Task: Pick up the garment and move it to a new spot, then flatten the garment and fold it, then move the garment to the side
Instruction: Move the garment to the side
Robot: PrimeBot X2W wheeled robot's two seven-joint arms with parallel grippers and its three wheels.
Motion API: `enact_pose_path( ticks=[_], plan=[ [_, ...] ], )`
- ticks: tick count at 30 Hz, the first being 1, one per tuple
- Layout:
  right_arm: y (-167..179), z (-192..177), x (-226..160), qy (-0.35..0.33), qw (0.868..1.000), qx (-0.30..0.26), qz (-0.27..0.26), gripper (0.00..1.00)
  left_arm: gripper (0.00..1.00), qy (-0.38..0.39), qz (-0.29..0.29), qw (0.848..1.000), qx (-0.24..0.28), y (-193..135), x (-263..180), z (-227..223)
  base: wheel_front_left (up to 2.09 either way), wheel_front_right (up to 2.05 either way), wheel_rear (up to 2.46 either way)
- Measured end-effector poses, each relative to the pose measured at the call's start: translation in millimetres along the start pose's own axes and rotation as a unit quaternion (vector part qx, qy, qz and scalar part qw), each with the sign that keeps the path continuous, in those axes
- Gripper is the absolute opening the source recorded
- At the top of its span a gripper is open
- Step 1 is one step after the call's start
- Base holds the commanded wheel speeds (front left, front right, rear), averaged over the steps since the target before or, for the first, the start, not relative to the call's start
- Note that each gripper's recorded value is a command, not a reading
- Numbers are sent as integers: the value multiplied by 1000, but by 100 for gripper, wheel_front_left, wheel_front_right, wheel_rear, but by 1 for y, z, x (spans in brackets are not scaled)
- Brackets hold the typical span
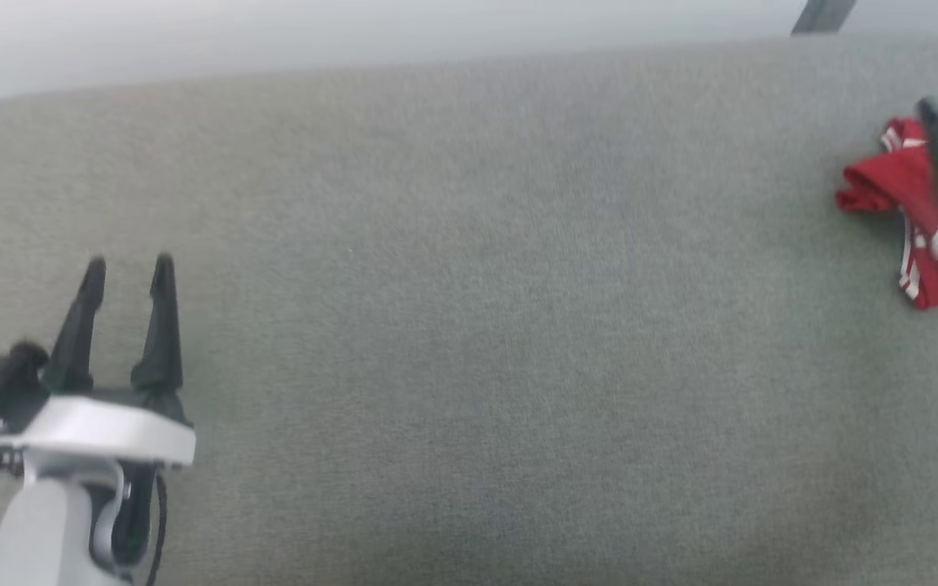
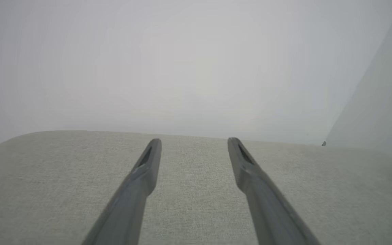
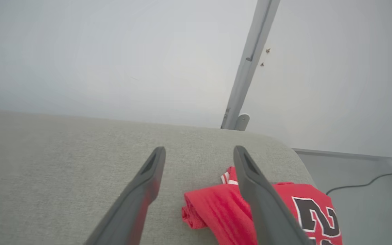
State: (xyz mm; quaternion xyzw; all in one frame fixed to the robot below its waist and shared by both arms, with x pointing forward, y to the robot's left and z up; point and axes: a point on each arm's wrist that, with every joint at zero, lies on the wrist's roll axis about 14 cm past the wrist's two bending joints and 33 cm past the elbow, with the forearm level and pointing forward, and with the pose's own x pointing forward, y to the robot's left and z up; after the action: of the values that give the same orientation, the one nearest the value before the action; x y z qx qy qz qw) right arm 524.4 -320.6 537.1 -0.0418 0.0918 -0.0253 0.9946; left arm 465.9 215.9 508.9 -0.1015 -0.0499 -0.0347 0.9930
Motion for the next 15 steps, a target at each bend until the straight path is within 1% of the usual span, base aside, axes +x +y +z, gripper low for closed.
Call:
enact_pose_path(
  ticks=[6,10,12,15],
  plan=[
    [31,3,-24,-40,998,1,39,100,100,-10,38,999,15,22,-37,16,0,0,0],
    [46,3,-41,-72,996,13,55,100,100,-11,60,998,25,35,-61,22,0,0,0],
    [53,-1,-50,-79,995,22,62,100,100,-5,70,997,35,42,-74,21,0,0,0],
    [60,-13,-64,-80,994,33,69,100,100,2,84,996,34,49,-92,18,0,0,0]
  ],
)
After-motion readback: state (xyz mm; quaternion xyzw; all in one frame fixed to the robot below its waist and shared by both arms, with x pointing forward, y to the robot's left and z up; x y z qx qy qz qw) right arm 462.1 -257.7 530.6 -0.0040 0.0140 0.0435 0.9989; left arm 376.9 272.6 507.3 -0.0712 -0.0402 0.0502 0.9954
